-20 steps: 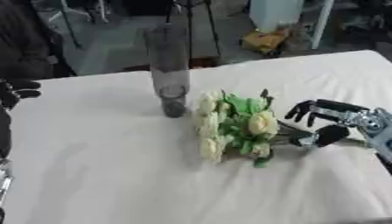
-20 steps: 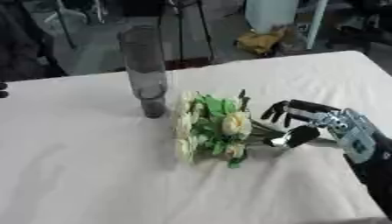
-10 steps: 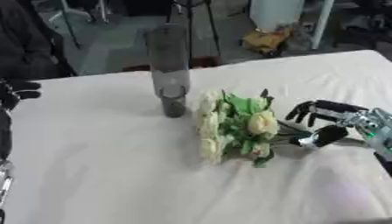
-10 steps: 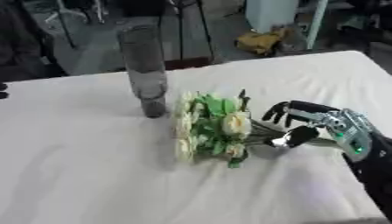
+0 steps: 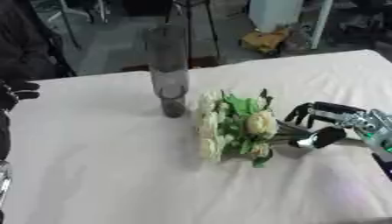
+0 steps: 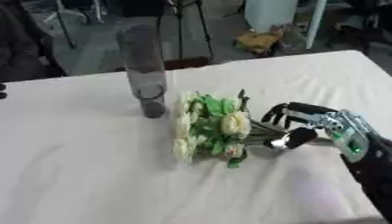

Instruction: Arrange flowers into the vase.

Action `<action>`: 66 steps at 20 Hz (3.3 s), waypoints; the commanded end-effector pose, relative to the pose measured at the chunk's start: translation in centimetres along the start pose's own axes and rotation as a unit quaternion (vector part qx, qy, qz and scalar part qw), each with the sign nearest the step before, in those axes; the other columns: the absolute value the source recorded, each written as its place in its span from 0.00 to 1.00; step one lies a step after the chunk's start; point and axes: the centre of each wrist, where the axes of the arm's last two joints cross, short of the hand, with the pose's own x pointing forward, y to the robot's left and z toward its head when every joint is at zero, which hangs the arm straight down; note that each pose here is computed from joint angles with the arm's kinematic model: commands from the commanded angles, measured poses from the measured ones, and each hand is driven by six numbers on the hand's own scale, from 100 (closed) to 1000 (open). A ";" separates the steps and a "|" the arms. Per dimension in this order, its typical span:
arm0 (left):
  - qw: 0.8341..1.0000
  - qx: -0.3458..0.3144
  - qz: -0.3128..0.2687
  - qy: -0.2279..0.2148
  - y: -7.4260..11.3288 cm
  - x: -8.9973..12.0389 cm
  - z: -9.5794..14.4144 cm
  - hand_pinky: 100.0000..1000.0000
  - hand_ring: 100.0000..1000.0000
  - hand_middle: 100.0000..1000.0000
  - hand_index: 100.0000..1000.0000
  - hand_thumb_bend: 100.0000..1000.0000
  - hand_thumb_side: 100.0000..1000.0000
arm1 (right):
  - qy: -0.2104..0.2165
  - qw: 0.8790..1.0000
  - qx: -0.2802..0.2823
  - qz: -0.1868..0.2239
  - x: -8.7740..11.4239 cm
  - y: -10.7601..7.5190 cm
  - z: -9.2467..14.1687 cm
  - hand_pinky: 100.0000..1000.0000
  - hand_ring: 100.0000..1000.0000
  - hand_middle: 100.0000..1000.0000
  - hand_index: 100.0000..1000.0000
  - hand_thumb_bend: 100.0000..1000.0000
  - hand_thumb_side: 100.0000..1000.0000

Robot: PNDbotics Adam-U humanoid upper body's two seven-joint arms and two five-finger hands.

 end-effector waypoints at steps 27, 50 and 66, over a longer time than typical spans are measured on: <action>1.000 -0.008 0.005 -0.009 -0.2 0.5 -0.4 0.59 0.57 0.58 0.69 0.37 0.95 | 0.018 0.997 -0.008 0.073 0.4 0.0 -0.9 0.25 0.43 0.46 0.64 0.27 0.34; 1.000 -0.005 0.007 -0.001 -0.3 0.2 -0.3 0.59 0.57 0.58 0.69 0.37 0.95 | 0.013 0.990 -0.112 0.081 1.2 -0.9 -1.1 0.00 0.12 0.19 0.39 0.18 0.40; 1.000 -0.007 0.011 0.002 -0.4 0.0 -0.3 0.58 0.57 0.58 0.69 0.36 0.95 | 0.047 0.977 -0.209 0.025 0.6 0.8 -1.3 0.00 0.03 0.10 0.34 0.00 0.43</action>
